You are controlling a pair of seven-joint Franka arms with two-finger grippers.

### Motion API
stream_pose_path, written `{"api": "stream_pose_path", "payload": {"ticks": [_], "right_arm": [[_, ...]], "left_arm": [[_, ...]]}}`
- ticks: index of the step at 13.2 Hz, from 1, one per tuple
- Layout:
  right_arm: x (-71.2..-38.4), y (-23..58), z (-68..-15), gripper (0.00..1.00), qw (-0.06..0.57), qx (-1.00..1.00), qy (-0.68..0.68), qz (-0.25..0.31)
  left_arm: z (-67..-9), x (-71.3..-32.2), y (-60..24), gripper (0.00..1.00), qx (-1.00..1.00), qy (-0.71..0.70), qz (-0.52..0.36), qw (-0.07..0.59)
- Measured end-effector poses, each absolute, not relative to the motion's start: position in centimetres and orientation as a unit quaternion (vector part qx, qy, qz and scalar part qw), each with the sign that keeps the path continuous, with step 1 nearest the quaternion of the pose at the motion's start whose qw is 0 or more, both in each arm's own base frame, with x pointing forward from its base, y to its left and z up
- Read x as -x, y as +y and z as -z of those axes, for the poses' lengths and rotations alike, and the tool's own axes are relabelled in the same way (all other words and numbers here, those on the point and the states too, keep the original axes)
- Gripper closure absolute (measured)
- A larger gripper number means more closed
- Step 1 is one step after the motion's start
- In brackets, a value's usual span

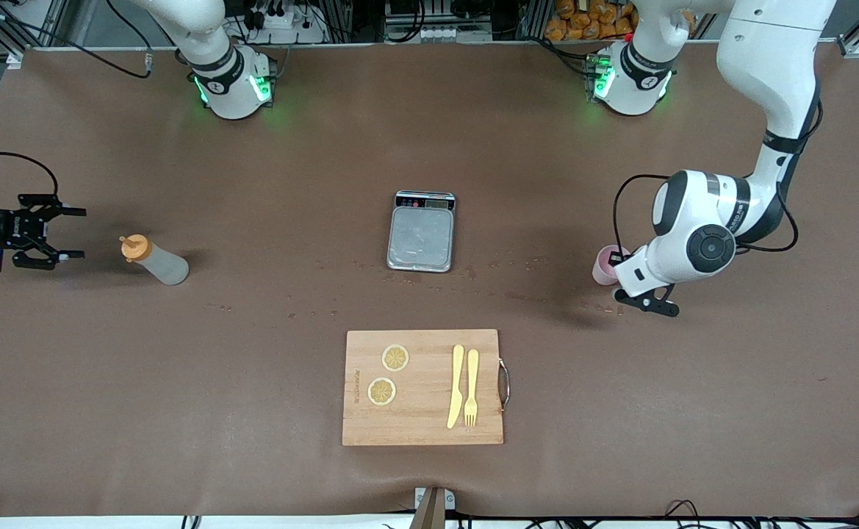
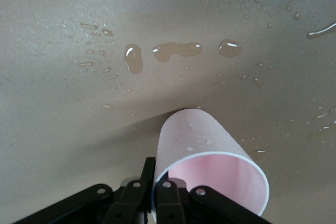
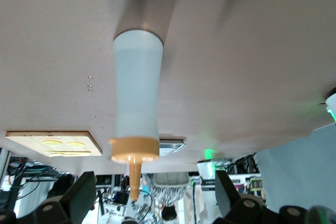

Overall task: Add sauce to pink cup with both arms
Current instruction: 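Grasp the cup with the left gripper while the right gripper grasps the bottle, then lift the pink cup with the left gripper and carry it over the scale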

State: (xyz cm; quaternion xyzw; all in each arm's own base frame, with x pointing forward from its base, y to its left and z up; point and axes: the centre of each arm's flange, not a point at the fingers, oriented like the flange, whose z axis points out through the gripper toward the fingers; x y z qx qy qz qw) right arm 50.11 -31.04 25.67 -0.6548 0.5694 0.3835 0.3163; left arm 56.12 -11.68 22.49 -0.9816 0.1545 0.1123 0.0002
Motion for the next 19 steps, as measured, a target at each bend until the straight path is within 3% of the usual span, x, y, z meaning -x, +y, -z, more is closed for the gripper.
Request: {"api": "stream_pose_path", "payload": {"ticks": [4, 9, 14, 19], "right_arm": [[-49.1, -31.7, -21.3, 0.0, 0.348, 0.629, 0.566, -0.403], [-48.9, -31.3, -17.4, 0.0, 0.367, 0.602, 0.572, -0.419], [-48.9, -30.7, -15.3, 0.0, 0.367, 0.595, 0.575, -0.425], [-50.7, -28.6, -14.5, 0.0, 0.367, 0.602, 0.576, -0.414]], "left_arm": [[-26.5, -57.8, -12.0, 0.96, 0.986, 0.154, -0.071, -0.003], [-33.3, -58.0, -14.1, 0.96, 0.99, 0.111, -0.064, -0.06], [-36.0, -55.3, -25.3, 0.96, 0.992, 0.07, -0.076, -0.074], [-34.4, -52.7, -37.2, 0.96, 0.992, 0.028, -0.097, -0.079]]}}
